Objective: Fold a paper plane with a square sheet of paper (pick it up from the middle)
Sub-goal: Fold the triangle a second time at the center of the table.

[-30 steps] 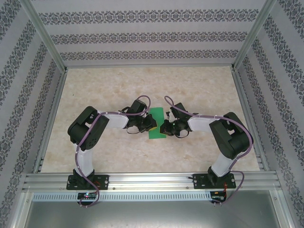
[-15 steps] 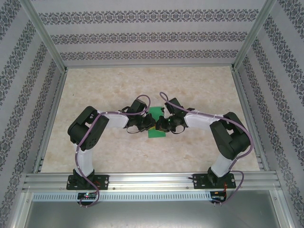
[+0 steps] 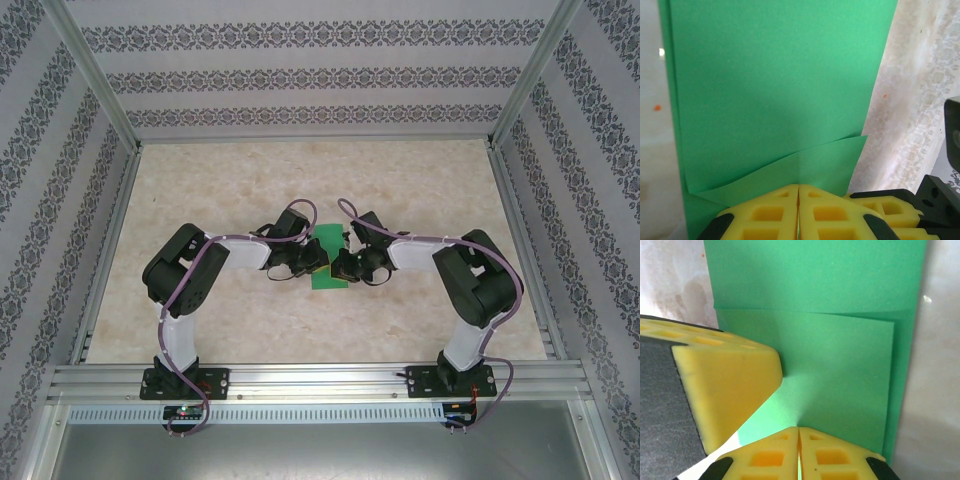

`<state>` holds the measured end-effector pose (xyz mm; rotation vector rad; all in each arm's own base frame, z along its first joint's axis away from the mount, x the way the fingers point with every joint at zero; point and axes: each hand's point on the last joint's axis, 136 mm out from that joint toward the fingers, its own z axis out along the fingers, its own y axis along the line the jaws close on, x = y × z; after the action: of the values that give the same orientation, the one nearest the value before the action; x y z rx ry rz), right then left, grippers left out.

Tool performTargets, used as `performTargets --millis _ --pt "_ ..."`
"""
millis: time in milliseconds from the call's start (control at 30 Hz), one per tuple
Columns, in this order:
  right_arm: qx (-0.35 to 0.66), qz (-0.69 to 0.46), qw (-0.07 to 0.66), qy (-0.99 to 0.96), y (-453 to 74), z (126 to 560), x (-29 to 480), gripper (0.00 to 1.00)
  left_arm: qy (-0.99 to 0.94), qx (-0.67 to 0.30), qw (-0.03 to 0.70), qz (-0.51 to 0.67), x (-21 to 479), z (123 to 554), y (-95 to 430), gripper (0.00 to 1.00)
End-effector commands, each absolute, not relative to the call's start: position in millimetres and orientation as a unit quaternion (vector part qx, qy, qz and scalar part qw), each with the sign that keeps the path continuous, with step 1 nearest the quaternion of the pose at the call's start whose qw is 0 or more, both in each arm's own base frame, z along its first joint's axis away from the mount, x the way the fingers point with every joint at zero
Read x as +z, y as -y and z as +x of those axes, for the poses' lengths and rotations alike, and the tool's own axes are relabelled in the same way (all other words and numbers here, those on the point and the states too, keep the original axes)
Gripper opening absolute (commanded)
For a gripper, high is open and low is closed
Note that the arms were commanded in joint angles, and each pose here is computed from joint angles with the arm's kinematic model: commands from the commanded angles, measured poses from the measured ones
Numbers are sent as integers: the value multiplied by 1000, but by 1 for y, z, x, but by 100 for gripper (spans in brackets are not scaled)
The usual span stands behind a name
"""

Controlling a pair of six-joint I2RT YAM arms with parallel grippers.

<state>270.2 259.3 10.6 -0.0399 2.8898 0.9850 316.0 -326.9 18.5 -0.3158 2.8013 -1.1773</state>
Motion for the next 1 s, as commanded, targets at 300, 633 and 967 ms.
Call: performTargets --millis 300,633,967 --pt "294 7 -13 -956 -214 212 -13 11 -943 -307 36 -126 -7 307 302 9" --pt "342 16 39 -939 -217 231 26 15 -933 -344 45 -100 12 311 314 10" --pt "301 19 139 -943 -207 271 58 35 -906 -409 91 -59 83 327 336 18"
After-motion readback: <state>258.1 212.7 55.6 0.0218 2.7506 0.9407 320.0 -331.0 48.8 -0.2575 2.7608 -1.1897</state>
